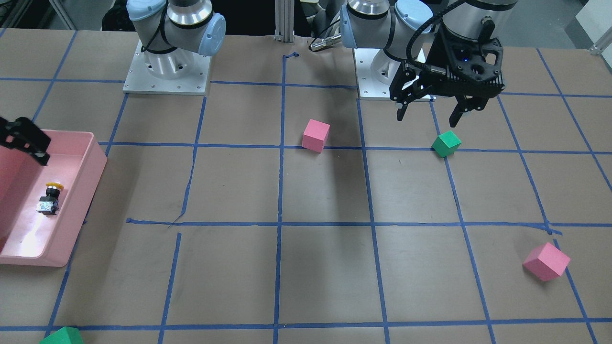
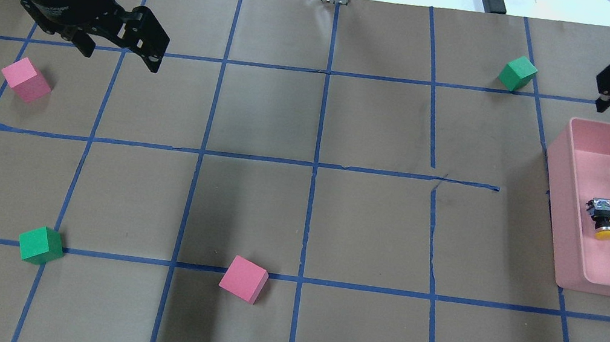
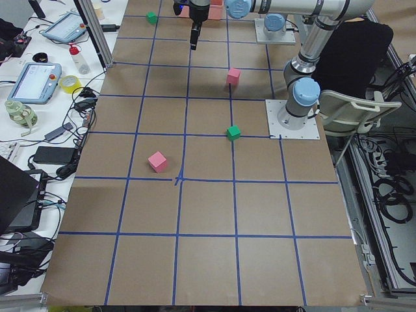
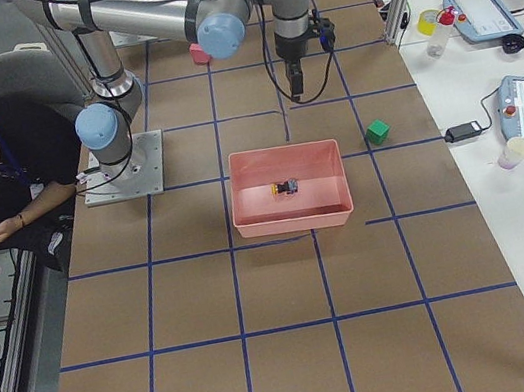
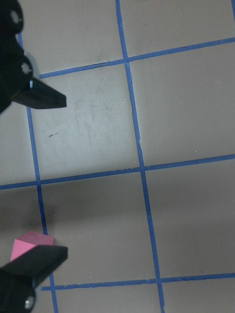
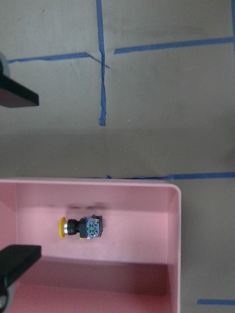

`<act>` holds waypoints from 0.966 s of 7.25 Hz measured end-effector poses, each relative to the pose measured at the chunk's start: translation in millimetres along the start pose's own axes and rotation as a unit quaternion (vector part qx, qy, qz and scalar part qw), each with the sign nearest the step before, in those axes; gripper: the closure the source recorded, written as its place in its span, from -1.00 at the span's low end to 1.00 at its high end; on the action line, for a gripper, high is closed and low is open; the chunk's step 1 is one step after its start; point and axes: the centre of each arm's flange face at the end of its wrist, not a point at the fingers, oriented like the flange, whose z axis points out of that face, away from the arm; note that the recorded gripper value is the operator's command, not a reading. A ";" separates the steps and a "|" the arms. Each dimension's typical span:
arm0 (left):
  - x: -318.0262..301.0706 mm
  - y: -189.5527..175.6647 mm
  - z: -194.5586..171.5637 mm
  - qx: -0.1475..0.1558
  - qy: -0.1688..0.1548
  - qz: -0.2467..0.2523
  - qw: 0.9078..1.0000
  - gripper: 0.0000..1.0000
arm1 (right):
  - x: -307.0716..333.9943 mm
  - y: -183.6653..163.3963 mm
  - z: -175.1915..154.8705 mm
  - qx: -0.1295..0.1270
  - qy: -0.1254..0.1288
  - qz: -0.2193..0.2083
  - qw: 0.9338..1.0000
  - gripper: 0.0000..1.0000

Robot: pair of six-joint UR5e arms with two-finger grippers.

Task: Align button upright
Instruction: 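Move the right gripper into the pink bin above the yellow-capped button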

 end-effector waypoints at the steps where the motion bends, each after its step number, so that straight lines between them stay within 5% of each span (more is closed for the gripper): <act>1: 0.0 0.0 0.0 0.000 0.000 0.000 1.000 -1.00 | 35.8 5.0 38.5 0.013 0.006 -0.006 1.000 -1.00; 4: 0.0 0.0 0.0 0.000 0.000 0.000 1.000 -1.00 | 81.1 18.2 149.8 0.025 0.001 -0.029 0.999 -0.99; 7: 0.0 -0.1 -0.2 0.000 0.000 0.000 1.000 -1.00 | 81.5 18.7 196.0 0.010 -0.018 -0.046 0.999 -0.99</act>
